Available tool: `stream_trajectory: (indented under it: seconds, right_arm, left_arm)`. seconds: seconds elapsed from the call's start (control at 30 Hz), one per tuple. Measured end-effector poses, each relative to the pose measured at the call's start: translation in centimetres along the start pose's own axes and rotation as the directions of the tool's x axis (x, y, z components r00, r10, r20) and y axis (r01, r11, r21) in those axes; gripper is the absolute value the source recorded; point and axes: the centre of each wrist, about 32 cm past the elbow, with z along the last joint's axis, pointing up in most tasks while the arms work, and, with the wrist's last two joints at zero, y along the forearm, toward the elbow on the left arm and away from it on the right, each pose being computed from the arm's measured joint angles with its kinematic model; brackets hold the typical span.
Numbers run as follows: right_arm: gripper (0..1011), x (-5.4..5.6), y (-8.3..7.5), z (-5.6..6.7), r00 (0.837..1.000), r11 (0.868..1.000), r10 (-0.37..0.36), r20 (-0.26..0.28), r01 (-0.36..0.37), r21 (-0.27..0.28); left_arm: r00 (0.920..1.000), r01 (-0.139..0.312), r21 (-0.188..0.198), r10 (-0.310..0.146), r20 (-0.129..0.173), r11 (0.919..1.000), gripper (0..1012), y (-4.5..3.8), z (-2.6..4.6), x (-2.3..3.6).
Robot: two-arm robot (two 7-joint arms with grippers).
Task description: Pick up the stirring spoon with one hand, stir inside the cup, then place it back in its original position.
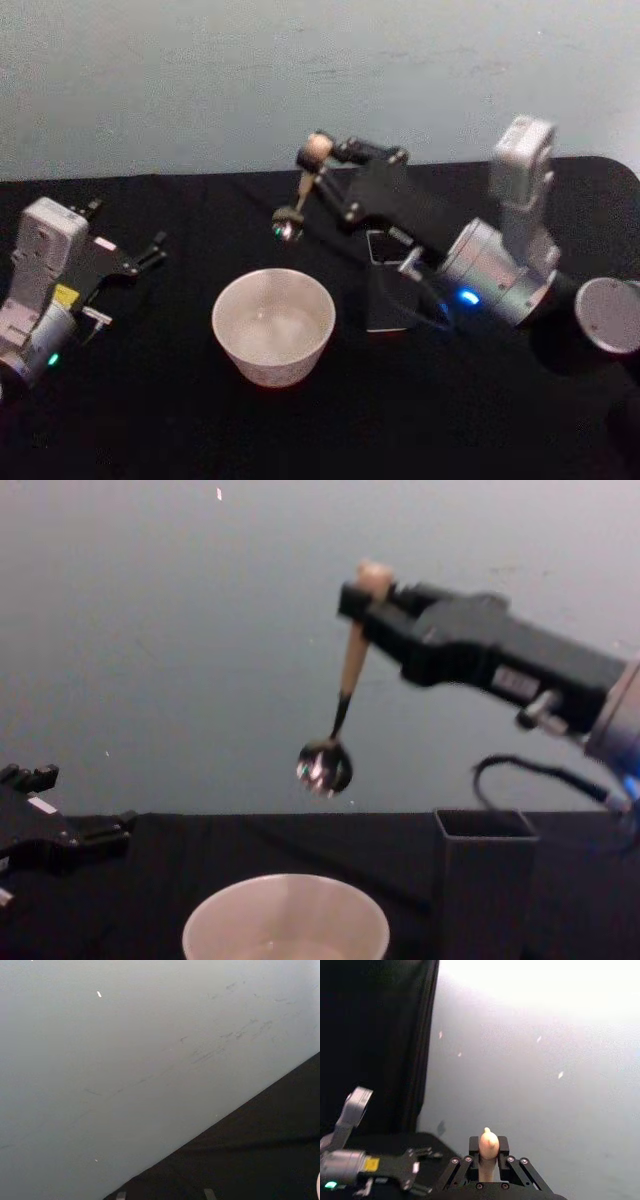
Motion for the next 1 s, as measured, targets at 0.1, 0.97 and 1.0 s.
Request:
stream_trajectory:
  seconds: [0.1, 0.97, 1.0]
  right_arm:
    - [213, 0.5, -0.3, 0.9, 1.0, 1.0, -0.017, 0.01, 0.017, 0.016]
    - [212, 2.0, -5.5, 2.0, 0.984, 0.979, -0.171, 0.043, 0.175, -0.103]
    - [213, 1.9, -5.5, 1.8, 0.984, 0.978, -0.175, 0.04, 0.179, -0.111]
  left_arm:
    - [1.0, 0.0, 0.0, 0.0, 0.0, 1.0, 1001, 0.0, 0.0, 0.0]
    - [1.0, 0.0, 0.0, 0.0, 0.0, 1.0, 1001, 0.0, 0.0, 0.0]
    - [1.0, 0.0, 0.0, 0.0, 0.0, 1.0, 1002, 0.0, 0.0, 0.0]
